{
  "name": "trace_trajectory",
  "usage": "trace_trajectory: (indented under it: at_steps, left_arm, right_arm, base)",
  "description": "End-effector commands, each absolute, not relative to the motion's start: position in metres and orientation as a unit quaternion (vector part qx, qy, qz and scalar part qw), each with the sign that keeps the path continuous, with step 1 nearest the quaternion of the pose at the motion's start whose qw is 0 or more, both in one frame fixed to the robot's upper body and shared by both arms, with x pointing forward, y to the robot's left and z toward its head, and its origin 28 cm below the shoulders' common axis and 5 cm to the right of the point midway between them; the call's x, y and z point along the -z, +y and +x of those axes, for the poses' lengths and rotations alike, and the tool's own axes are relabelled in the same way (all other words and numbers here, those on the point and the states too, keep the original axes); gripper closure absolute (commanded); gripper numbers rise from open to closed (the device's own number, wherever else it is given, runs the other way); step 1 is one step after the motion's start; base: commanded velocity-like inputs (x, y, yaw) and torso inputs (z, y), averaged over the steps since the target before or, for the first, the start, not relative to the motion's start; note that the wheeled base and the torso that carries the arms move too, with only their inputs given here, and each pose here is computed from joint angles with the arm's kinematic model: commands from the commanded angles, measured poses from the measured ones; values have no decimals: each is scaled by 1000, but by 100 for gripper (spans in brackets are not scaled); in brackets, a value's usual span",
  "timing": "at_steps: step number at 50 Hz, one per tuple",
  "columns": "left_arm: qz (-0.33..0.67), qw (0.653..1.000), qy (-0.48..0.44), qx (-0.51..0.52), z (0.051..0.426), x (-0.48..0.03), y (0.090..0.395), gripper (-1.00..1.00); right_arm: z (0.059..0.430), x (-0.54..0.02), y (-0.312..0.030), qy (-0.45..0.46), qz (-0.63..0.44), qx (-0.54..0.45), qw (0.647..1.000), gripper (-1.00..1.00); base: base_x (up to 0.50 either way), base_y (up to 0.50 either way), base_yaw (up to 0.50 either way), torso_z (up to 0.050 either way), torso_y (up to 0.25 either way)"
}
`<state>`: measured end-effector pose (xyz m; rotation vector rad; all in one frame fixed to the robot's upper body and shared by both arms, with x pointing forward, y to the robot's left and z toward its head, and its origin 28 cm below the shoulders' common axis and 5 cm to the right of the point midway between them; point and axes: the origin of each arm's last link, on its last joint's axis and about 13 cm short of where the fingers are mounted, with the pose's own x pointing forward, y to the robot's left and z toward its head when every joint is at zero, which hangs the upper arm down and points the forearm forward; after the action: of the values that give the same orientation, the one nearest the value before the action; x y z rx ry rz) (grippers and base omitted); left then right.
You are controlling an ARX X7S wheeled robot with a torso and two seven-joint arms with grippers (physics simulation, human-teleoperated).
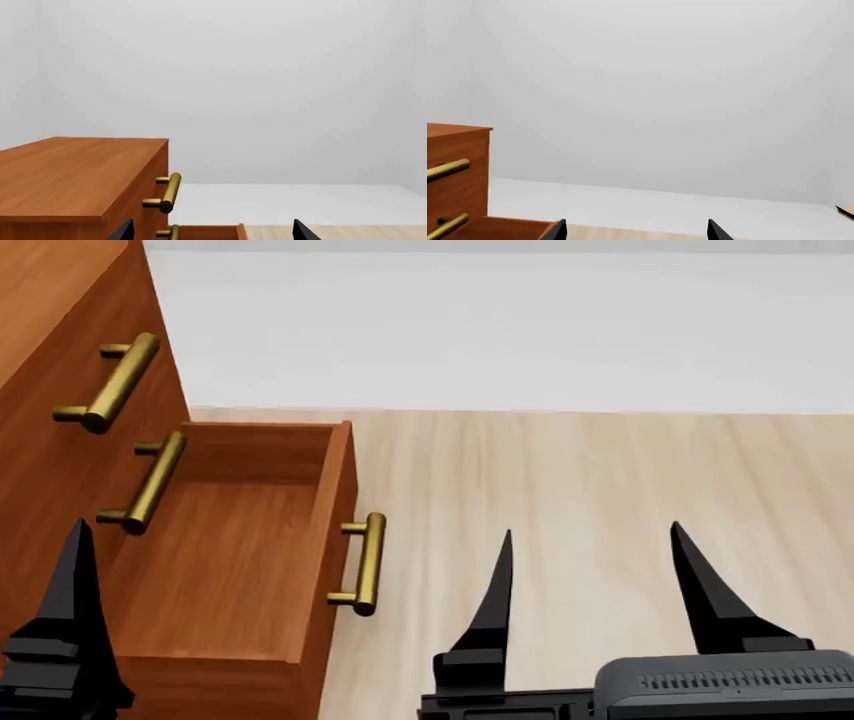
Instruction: Put the wine bottle in the bottom drawer of the cabinet.
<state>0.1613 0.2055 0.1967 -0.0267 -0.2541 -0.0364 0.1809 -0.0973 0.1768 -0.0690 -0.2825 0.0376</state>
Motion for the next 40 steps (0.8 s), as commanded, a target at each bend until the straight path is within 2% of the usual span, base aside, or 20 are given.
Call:
trace_trajectory:
  at_steps: [1, 24, 40]
  left_arm:
    - [-13, 992, -125, 17, 162, -195, 205, -100]
    - [-10, 992, -129, 17, 160, -197, 206, -100]
    - [-9, 992, -127, 20, 161, -194, 205, -100]
  right_arm:
    - [182, -174, -97, -136, -31, -19, 990, -100]
    - [183, -173, -100, -134, -40, -14, 990, -100]
    - [182, -176, -108, -136, -52, 25, 989, -100]
  base:
    - [336, 66, 0, 0, 0]
    - [292, 12, 0, 0, 0]
    - [0, 0, 0, 0, 0]
